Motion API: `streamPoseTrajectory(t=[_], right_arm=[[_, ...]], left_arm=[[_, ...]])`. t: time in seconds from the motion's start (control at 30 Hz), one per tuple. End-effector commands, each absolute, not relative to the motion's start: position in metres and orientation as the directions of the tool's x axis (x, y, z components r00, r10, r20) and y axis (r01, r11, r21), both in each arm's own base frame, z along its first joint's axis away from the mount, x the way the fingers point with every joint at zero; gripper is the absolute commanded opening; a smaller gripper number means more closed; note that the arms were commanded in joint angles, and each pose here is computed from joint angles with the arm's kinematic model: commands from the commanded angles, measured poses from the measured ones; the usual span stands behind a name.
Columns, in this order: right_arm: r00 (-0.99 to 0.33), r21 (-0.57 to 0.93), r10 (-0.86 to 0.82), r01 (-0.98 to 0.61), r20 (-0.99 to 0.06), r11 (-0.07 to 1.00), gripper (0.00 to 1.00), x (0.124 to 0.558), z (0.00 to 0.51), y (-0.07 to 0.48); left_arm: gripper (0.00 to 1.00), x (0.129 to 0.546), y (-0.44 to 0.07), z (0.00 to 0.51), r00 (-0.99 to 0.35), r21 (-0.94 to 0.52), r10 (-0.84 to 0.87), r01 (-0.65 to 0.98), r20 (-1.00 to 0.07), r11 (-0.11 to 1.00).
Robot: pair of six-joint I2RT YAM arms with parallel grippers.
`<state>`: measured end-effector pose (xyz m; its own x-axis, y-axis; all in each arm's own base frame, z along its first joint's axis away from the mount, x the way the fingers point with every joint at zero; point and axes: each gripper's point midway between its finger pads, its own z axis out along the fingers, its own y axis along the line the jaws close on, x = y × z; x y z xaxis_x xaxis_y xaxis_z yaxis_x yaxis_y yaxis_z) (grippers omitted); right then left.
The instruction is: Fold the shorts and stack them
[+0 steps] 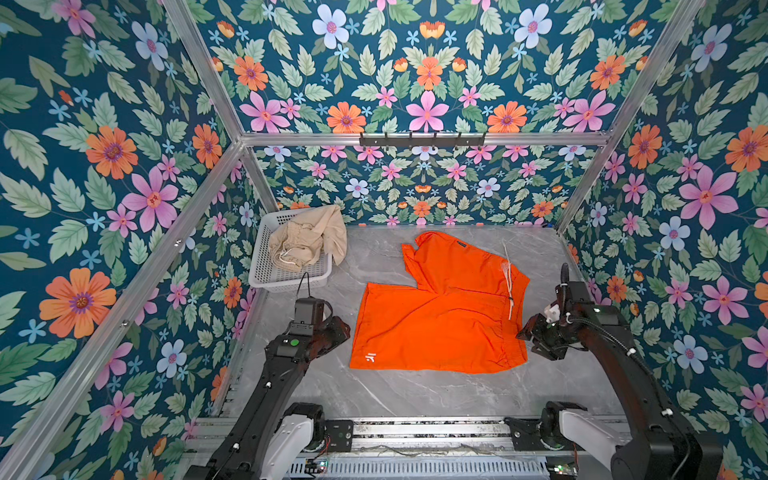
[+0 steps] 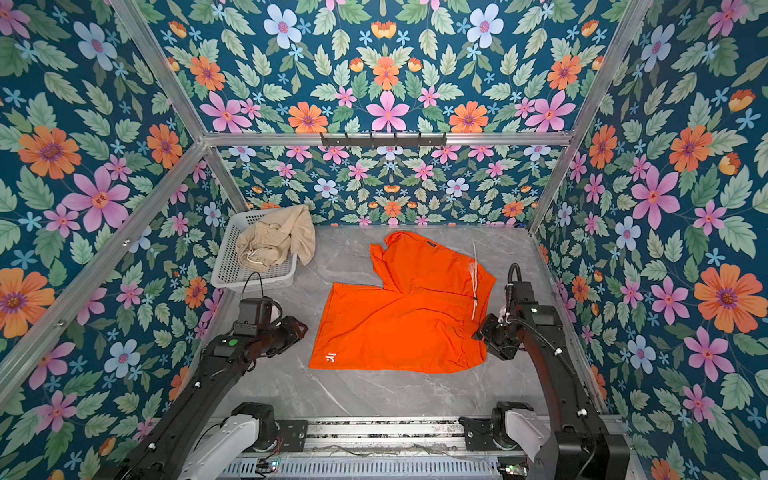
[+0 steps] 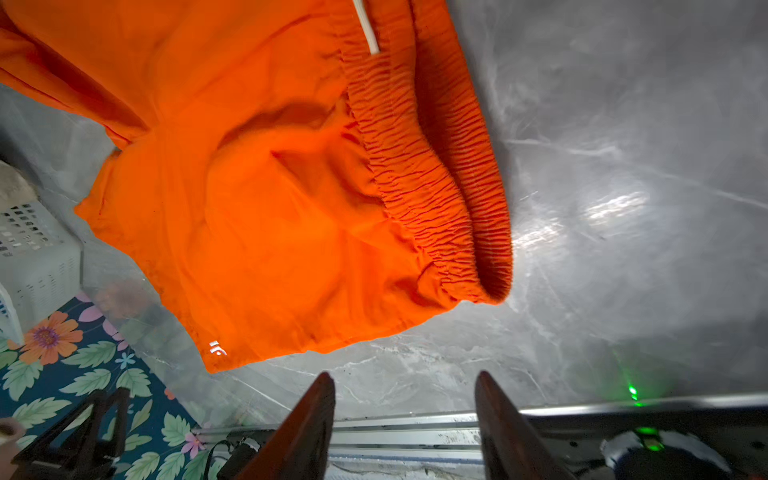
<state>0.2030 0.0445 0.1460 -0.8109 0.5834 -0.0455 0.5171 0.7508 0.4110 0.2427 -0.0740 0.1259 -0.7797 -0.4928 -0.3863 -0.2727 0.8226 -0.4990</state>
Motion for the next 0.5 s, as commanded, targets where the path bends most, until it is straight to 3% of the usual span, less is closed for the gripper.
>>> streamPoseTrajectory(t=[0.0,0.17,0.27,0.47], right_arm=[[-0.819,0.401,0.573,0.511,-0.043,0.761,0.53,0.196,0.161,0.046],[-0.882,0.503,0.464,0.365,-0.084,0.784,0.5,0.226,0.158,0.095],[-0.879,0.573,0.476,0.38,-0.021,0.726,0.48,0.241,0.13,0.114],[-0.861,0.476,0.507,0.462,0.038,0.748,0.48,0.243,0.07,0.101]], left_arm=[[0.45,0.25,-0.081,0.133,-0.784,-0.529,-0.489,-0.247,-0.384,0.812],[0.41,0.275,-0.115,0.128,-0.821,-0.616,-0.441,-0.144,-0.363,0.775],[0.39,0.289,-0.137,0.125,-0.832,-0.615,-0.386,-0.07,-0.398,0.785],[0.36,0.297,-0.171,0.081,-0.89,-0.587,-0.302,-0.049,-0.34,0.808]])
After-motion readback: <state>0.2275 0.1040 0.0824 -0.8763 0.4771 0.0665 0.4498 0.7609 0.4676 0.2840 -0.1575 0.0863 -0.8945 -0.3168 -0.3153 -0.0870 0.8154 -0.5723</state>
